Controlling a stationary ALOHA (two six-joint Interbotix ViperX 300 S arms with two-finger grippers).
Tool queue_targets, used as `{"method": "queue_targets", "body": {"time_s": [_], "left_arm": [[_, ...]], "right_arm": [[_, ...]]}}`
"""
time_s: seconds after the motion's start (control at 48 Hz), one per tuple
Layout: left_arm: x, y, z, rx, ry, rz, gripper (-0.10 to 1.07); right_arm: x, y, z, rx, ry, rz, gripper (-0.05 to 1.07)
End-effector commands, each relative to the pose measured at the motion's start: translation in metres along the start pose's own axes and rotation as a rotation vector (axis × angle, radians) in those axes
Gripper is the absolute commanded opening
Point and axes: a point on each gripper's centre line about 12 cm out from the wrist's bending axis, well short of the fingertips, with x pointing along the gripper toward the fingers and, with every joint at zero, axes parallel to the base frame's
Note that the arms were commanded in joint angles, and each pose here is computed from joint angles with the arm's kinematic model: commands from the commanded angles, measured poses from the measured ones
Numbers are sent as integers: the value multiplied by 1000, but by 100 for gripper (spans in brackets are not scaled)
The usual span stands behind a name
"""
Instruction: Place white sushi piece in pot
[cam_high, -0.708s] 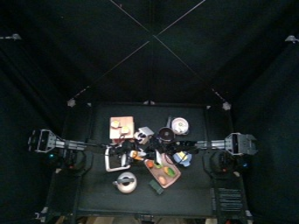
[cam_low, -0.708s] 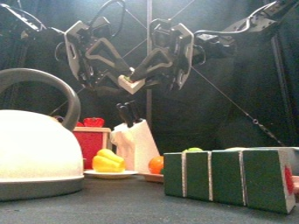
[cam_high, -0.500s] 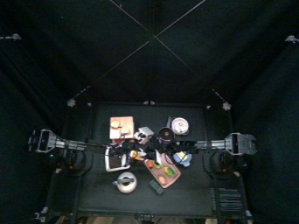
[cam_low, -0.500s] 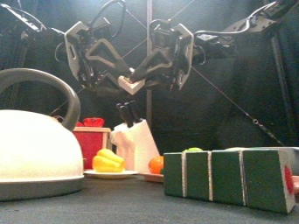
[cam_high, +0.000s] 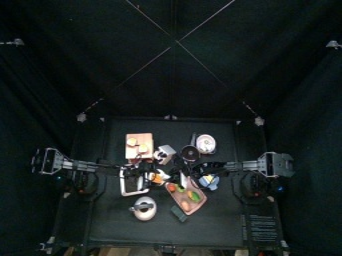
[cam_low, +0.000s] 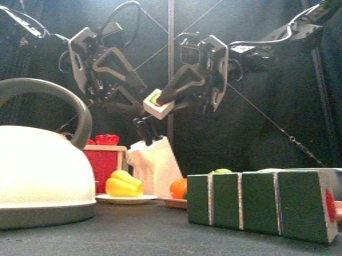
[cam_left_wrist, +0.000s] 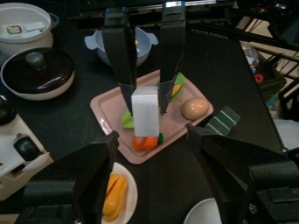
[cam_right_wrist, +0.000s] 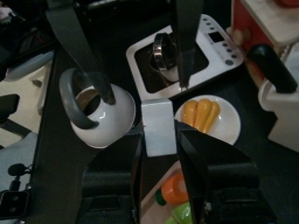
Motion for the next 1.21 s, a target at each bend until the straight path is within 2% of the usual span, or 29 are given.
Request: {"method": "queue_targets", "body": {"time_s": [0.0, 0.125, 0.271, 0.375, 0.562, 0.771, 0.958, 1.042, 1.188], "left_arm": [[-5, -1, 11, 0, -42, -6, 96], [-6, -1, 10, 2, -42, -6, 96], [-5, -1, 9, 3, -37, -6, 96], [-5, -1, 10, 3, -39, -6, 96], [-4, -1, 9, 1, -36, -4, 96], [-2, 1, 8, -1, -31, 0, 96], [-2, 2, 8, -1, -30, 2, 96], [-2, 2, 8, -1, -30, 2, 96], [-2, 3, 8, -4, -29, 7, 96]], "right_arm": [[-24, -8, 18, 57, -78, -30, 43], [-45, -31, 14, 153, -107, -119, 43], [-74, -61, 4, 285, -130, -279, 43], [-92, -79, -7, 357, -124, -395, 43], [-115, -109, -23, 425, -86, -588, 44], [-129, -130, -26, 454, -77, -710, 44], [-137, -143, -28, 471, -75, -768, 45], [-139, -146, -28, 479, -76, -780, 47], [-141, -151, -31, 495, -67, -809, 59]]}}
